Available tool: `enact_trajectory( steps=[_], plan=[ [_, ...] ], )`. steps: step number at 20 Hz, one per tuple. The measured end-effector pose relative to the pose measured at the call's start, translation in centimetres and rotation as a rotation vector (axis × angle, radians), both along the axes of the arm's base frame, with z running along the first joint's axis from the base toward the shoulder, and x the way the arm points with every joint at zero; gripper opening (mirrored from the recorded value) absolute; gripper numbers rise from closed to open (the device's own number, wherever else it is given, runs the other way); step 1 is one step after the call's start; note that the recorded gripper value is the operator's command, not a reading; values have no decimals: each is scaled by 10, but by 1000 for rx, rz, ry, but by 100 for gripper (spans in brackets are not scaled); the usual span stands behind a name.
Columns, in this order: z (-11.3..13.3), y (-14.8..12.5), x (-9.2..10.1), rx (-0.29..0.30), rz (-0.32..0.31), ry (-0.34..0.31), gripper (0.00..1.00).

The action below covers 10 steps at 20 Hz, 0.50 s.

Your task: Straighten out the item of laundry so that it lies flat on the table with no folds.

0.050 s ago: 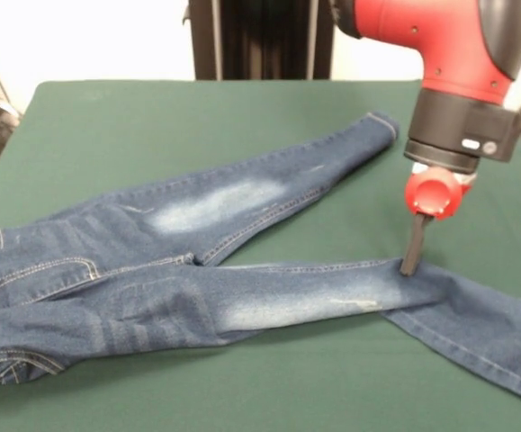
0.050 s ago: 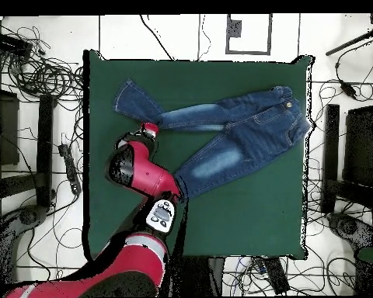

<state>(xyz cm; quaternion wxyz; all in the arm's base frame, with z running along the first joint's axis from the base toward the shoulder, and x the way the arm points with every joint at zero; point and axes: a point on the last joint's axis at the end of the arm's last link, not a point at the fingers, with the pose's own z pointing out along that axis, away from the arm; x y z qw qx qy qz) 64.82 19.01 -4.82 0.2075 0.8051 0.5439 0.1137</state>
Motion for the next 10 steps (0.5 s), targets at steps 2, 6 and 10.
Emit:
enact_trajectory(
  steps=[2,6,10],
  plan=[
    [1,-1,0,10,-4,14,100],
    [6,-1,-2,38,-13,56,100],
    [10,4,-7,71,-14,113,100]
  ],
)
